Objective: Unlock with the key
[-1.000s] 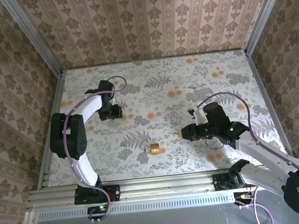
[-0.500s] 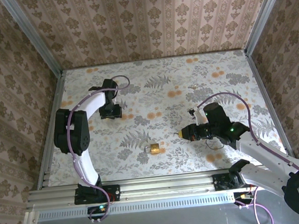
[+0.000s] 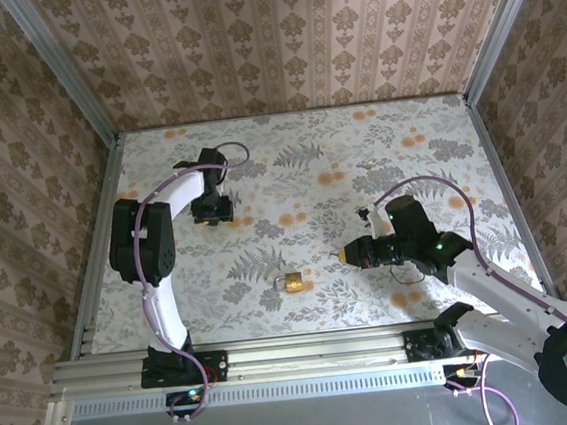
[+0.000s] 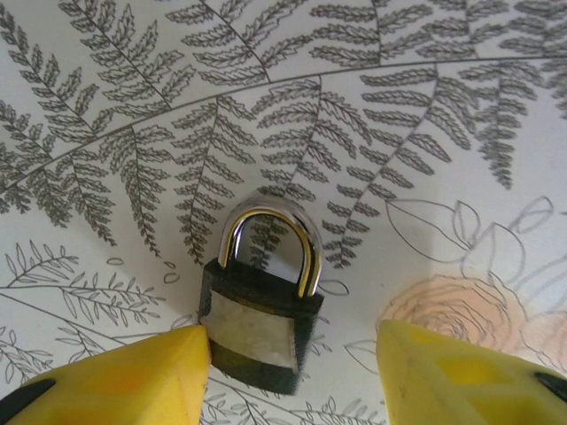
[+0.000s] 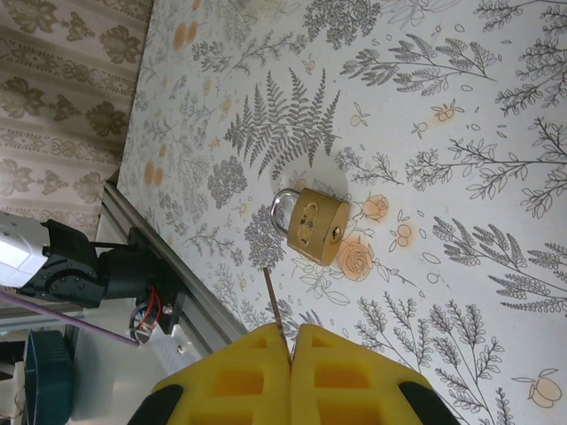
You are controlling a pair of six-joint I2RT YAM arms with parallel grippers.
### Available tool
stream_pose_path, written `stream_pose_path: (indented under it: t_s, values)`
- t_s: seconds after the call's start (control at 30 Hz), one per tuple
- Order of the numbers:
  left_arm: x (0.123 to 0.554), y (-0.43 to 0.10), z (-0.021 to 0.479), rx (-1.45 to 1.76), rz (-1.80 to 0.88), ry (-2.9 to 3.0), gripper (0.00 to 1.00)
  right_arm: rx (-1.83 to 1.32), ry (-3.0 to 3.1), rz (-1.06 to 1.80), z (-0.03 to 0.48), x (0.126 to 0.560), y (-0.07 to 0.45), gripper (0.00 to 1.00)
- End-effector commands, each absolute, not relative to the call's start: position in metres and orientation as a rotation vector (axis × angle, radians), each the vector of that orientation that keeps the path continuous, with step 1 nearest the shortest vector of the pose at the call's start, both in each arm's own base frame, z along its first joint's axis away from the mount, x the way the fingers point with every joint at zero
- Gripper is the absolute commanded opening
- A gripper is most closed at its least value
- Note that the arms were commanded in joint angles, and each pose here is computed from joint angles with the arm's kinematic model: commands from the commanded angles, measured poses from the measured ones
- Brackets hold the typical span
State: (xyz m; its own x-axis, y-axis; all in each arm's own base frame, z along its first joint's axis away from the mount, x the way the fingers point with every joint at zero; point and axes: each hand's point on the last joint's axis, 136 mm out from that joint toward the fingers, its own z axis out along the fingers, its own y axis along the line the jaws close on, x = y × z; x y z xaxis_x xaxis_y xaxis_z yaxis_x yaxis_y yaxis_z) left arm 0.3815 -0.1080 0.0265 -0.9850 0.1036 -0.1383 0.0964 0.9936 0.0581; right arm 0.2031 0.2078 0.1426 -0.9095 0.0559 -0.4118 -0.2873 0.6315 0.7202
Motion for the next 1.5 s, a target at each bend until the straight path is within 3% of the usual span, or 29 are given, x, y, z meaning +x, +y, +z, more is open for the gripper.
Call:
stream_pose_path:
  t_s: [0.0, 0.43, 0.67, 0.93, 1.13, 1.3, 1.47]
  values:
    - [0.389, -0.112, 0.027, 0.187, 0.086, 2.991, 0.53, -0.199, 2.447, 1.173, 0.141, 0.202, 0.206, 0.0]
    - [0.376, -0.112, -0.004, 0.23, 0.111, 3.093, 0.48, -0.209, 2.459, 1.148, 0.139, 0.202, 0.203, 0.0]
    - [0.369, -0.113, -0.017, 0.243, 0.076, 3.128, 0.29, -0.209, 2.457, 1.143, 0.139, 0.202, 0.203, 0.0]
    - [0.369, -0.122, -0.01, 0.26, -0.012, 3.114, 0.19, -0.199, 2.453, 1.142, 0.14, 0.202, 0.202, 0.0]
    - [0.378, -0.154, 0.042, 0.148, -0.398, 2.901, 0.12, -0.192, 2.45, 1.142, 0.142, 0.201, 0.201, 0.0]
    - [0.395, -0.2, 0.134, -0.046, -1.026, 2.455, 0.1, -0.182, 2.377, 1.186, 0.159, 0.206, 0.206, 0.0]
    - [0.396, -0.234, 0.22, -0.054, -1.38, 2.079, 0.08, -0.159, 2.264, 1.283, 0.189, 0.216, 0.217, 0.0]
